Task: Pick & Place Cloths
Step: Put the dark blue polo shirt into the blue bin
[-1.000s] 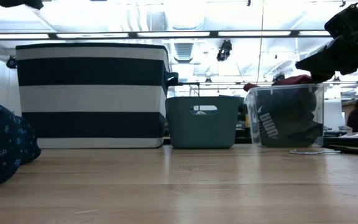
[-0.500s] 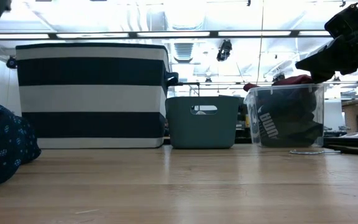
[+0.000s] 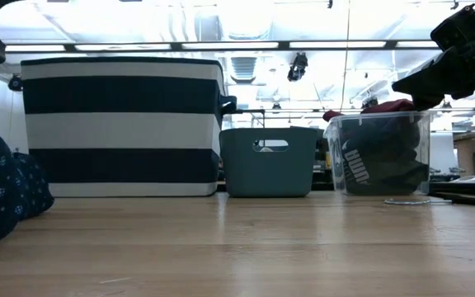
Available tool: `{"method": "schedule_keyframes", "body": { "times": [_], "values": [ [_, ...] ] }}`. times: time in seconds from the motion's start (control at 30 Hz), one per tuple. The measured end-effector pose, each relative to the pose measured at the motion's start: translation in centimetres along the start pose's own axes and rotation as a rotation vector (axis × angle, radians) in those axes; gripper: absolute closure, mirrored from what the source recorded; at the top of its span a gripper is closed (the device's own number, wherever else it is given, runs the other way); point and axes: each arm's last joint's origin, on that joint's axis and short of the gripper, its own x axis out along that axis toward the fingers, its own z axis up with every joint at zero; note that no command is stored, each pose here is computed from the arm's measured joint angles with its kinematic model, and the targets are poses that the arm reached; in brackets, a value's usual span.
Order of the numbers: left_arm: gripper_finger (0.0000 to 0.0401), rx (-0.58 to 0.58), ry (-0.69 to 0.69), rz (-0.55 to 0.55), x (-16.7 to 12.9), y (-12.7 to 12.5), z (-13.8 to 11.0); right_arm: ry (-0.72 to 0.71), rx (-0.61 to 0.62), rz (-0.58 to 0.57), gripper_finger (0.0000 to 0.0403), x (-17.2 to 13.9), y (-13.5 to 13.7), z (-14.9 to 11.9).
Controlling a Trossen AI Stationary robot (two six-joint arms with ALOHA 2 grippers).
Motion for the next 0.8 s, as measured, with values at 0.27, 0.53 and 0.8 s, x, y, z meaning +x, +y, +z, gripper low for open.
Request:
{"method": "schedule_keyframes", "body": {
  "times": [0.27, 0.53, 0.8],
  "values": [
    [0.0224, 0.108, -0.032, 0.052, 2.9, -0.3, 1.4, 0.000, 0.001, 0.000, 0.0394, 0.0, 0.0, 0.0],
    [0.0332, 0.170, -0.193, 0.063, 2.8, 0.8, 4.6, 0.000, 0.001, 0.000, 0.0394, 0.0, 0.0, 0.0],
    [0.0332, 0.154, -0.292, 0.032, -0.4, 2.4, 5.4, 0.000, 0.000, 0.000, 0.0394, 0.0, 0.0, 0.0]
  ]
}}
